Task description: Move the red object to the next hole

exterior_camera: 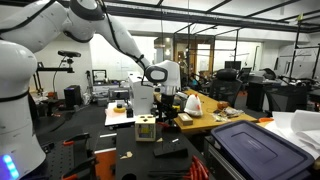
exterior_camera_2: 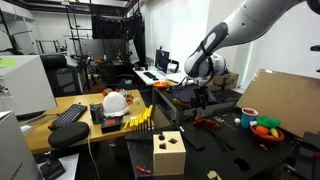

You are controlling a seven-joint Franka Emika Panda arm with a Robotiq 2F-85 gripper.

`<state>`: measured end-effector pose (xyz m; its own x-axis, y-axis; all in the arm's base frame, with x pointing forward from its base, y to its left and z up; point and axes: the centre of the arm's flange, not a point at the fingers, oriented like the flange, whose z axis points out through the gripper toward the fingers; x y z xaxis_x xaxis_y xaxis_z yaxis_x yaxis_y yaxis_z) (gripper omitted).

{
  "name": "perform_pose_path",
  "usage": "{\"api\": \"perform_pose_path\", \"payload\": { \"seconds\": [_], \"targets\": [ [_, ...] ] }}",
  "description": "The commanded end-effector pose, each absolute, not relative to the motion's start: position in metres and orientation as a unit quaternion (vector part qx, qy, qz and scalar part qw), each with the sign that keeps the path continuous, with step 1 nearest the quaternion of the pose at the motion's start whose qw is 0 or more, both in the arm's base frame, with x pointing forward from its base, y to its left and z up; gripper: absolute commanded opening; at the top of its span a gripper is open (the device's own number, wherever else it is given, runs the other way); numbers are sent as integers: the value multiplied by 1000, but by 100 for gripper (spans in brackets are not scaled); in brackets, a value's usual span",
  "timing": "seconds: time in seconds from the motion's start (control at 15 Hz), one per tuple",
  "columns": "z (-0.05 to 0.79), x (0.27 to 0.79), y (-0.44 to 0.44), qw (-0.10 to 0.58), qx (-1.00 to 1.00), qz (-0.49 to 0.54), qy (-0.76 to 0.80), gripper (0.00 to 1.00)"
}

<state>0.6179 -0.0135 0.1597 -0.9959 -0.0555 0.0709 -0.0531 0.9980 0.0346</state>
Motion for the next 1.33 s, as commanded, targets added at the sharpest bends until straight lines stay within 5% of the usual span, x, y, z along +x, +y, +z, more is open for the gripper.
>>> {"api": "perform_pose_path", "payload": {
  "seconds": [0.0, 0.13, 0.73, 1.27],
  "targets": [
    [180, 604, -1, 34, 62, -33, -997, 100],
    [182, 604, 6, 35, 78, -41, -995, 74],
    [178, 610, 5, 41, 78, -36, -995, 5],
    [166, 614, -10, 48, 70, -35, -996, 0]
  ]
}}
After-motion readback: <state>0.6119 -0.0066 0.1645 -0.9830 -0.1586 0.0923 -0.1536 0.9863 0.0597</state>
